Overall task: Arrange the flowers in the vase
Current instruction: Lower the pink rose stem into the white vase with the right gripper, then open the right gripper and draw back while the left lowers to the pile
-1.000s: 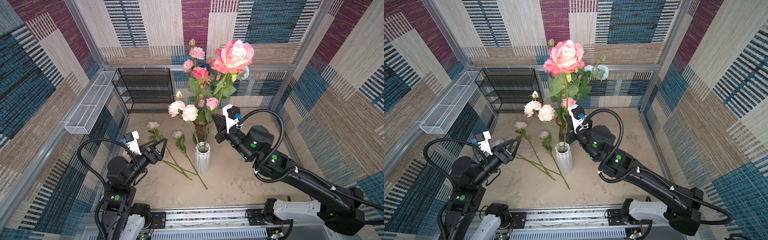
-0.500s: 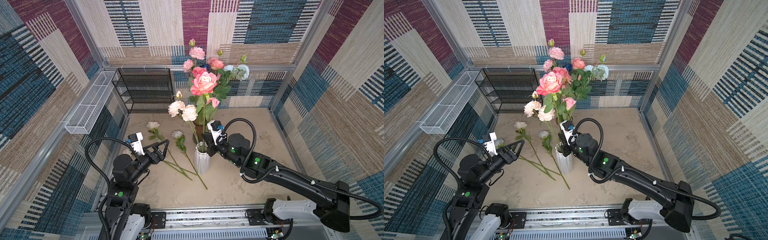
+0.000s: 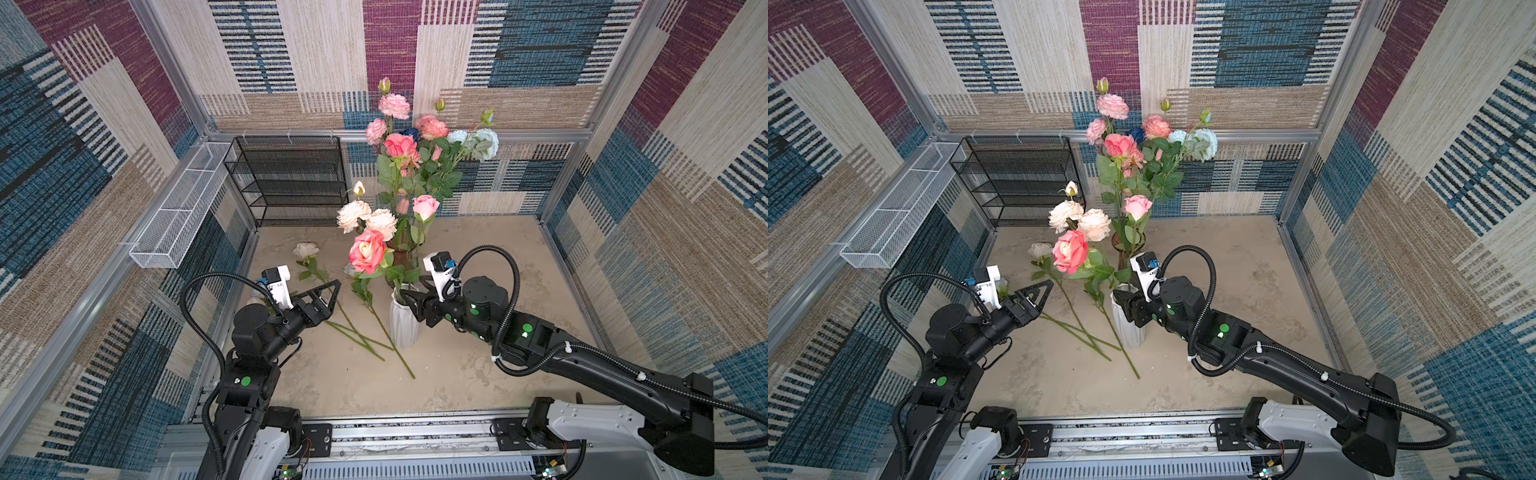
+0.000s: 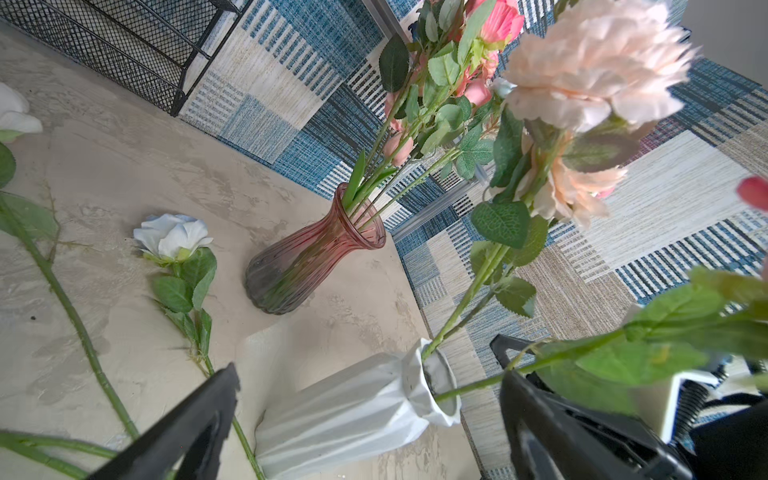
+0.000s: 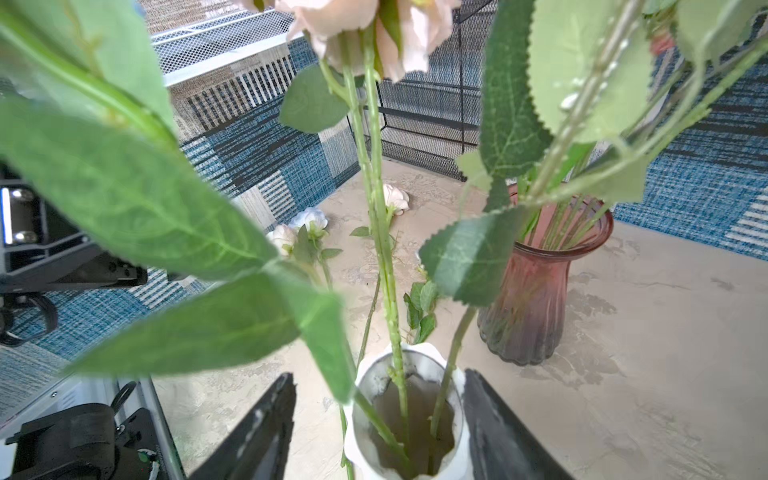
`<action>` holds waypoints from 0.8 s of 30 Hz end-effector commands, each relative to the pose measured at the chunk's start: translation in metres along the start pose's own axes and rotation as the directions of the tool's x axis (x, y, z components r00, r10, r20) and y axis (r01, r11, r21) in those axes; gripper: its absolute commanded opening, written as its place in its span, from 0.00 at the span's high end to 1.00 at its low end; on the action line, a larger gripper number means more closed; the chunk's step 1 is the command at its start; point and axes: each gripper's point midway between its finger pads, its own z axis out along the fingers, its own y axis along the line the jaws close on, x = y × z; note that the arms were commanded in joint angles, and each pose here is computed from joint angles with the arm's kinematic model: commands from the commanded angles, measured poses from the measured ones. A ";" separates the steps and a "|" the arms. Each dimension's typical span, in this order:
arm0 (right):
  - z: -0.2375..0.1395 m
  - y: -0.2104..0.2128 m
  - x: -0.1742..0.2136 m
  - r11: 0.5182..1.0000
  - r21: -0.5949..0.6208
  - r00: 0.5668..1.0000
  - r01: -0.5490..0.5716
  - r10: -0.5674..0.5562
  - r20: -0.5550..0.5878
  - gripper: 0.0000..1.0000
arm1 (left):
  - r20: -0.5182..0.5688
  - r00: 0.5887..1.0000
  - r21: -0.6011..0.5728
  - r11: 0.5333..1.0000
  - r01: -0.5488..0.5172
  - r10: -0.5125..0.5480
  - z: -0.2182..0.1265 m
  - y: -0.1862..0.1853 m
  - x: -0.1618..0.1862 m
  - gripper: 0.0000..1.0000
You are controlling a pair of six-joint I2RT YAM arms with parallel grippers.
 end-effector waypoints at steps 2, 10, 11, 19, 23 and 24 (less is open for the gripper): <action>-0.015 0.009 -0.004 0.997 -0.067 0.999 -0.047 0.048 0.019 0.29 | -0.001 0.999 -0.060 0.997 0.045 -0.045 0.000 0.014 0.004 0.00; -0.051 0.002 -0.011 0.991 -0.079 0.990 -0.104 0.111 0.088 0.27 | 0.025 0.989 -0.457 0.878 0.143 -0.148 -0.014 0.100 0.025 0.23; -0.056 0.000 -0.013 0.991 -0.075 0.988 -0.112 0.119 0.103 0.27 | 0.025 0.986 -0.508 0.848 0.152 -0.162 -0.015 0.112 0.030 0.29; -0.074 -0.010 -0.015 0.990 -0.042 0.980 -0.135 0.139 0.142 0.30 | -0.032 0.960 -0.711 0.682 0.175 -0.279 0.011 0.188 0.065 0.49; -0.079 -0.012 -0.012 0.989 -0.043 0.979 -0.144 0.148 0.142 0.30 | -0.011 0.942 -0.801 0.566 0.193 -0.336 0.015 0.226 0.077 0.57; -0.080 -0.013 -0.011 0.989 -0.039 0.978 -0.145 0.150 0.144 0.30 | -0.009 0.940 -0.807 0.558 0.195 -0.341 0.020 0.232 0.077 0.58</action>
